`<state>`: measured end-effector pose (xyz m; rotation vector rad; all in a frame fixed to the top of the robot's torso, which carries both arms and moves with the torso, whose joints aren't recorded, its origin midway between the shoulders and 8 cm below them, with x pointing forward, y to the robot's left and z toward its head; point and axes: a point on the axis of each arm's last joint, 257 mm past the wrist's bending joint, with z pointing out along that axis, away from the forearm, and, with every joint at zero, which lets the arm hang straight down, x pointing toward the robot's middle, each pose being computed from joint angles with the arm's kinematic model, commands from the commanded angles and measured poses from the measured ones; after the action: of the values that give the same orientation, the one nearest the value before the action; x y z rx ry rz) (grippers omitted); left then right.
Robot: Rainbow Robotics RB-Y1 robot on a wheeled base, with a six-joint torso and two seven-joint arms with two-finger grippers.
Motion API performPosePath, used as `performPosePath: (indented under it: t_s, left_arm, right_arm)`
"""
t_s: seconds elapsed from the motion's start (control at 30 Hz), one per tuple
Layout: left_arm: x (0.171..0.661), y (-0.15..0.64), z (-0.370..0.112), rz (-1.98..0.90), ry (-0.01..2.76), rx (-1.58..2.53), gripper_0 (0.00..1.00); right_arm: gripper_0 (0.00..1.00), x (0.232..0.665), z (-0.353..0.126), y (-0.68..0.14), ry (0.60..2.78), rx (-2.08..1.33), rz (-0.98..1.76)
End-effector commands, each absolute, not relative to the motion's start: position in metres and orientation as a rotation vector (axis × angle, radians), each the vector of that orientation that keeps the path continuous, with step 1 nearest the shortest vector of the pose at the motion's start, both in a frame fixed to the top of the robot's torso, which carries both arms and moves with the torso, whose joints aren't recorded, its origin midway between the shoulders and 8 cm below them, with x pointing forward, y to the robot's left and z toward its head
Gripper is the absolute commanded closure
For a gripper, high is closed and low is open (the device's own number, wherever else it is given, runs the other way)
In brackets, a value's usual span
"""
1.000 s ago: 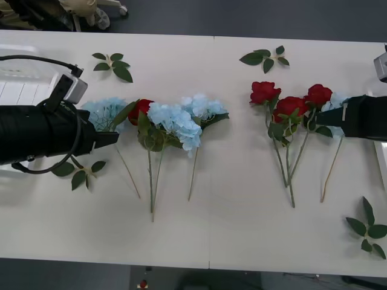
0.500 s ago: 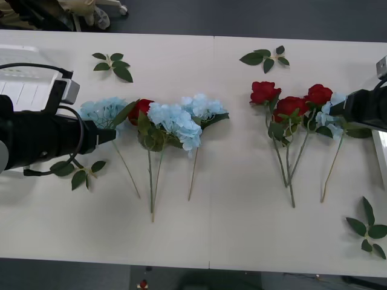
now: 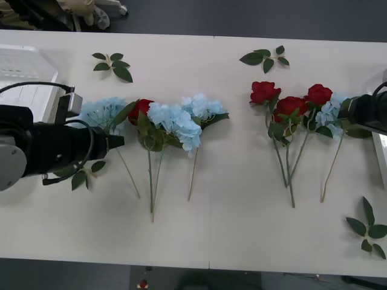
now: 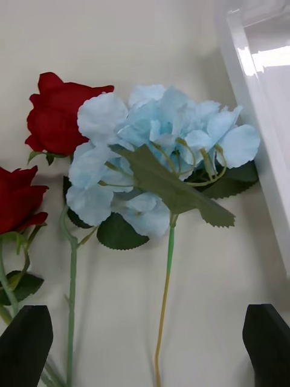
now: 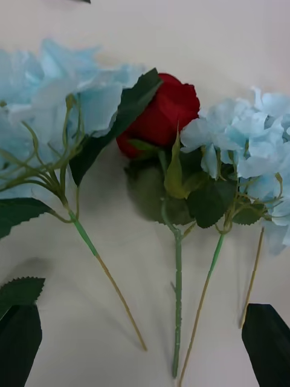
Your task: Put the red flowers into the right box and the blue flowers into the left box
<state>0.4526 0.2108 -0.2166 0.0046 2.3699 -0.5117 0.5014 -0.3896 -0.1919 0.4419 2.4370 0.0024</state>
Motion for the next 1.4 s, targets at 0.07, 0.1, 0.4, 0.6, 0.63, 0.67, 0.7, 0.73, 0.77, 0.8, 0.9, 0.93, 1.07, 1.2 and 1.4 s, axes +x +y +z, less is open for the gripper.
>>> performPosePath:
  t_s: [0.07,0.1,0.4,0.6,0.63,0.67,0.7,0.73,0.77,0.8,0.9,0.93,1.07,1.2,1.4]
  left_arm:
    - [0.456,0.224,-0.225,-0.515,2.39,-0.136,0.02]
    - [0.457,0.228,-0.227,-0.505,2.393,-0.143,0.03]
    - [0.47,0.243,-0.246,-0.445,2.429,-0.178,0.02]
    - [0.484,0.249,-0.256,-0.318,2.436,-0.124,0.03]
    - [0.486,0.247,-0.258,-0.308,2.441,-0.112,0.03]
    - [0.487,0.245,-0.26,-0.304,2.447,-0.105,0.02]
    - [0.49,0.244,-0.261,-0.289,2.449,-0.098,0.03]
    - [0.492,0.244,-0.263,-0.283,2.452,-0.093,0.02]
    - [0.494,0.242,-0.264,-0.281,2.453,-0.088,0.03]
    - [0.496,0.241,-0.266,-0.278,2.455,-0.088,0.02]
    - [0.499,0.236,-0.271,-0.264,2.47,-0.064,0.03]
    - [0.499,0.235,-0.274,-0.261,2.476,-0.059,0.02]
    - [0.506,0.231,-0.279,-0.25,2.488,-0.052,0.02]
    - [0.513,0.225,-0.284,-0.244,2.499,-0.039,0.03]
    - [0.524,0.219,-0.287,-0.233,2.502,-0.038,0.46]
  right_arm:
    - [0.07,0.51,-0.189,-0.404,2.404,0.443,-0.068]
    - [0.07,0.511,-0.193,-0.406,2.405,0.444,-0.075]
    - [0.07,0.514,-0.224,-0.419,2.434,0.469,-0.101]
    - [0.07,0.518,-0.235,-0.42,2.432,0.454,-0.122]
    - [0.07,0.518,-0.238,-0.42,2.435,0.457,-0.124]
    - [0.07,0.518,-0.239,-0.421,2.435,0.456,-0.126]
    - [0.07,0.518,-0.241,-0.422,2.438,0.458,-0.128]
    - [0.07,0.519,-0.241,-0.422,2.437,0.457,-0.125]
    - [0.07,0.519,-0.243,-0.424,2.438,0.462,-0.129]
    - [0.07,0.519,-0.245,-0.425,2.442,0.461,-0.131]
    - [0.07,0.519,-0.253,-0.427,2.448,0.456,-0.145]
    - [0.07,0.519,-0.253,-0.429,2.446,0.455,-0.153]
    - [0.07,0.523,-0.258,-0.432,2.433,0.447,-0.175]
    - [0.07,0.527,-0.264,-0.434,2.428,0.446,-0.174]
    - [0.07,0.538,-0.273,-0.436,2.431,0.43,-0.197]
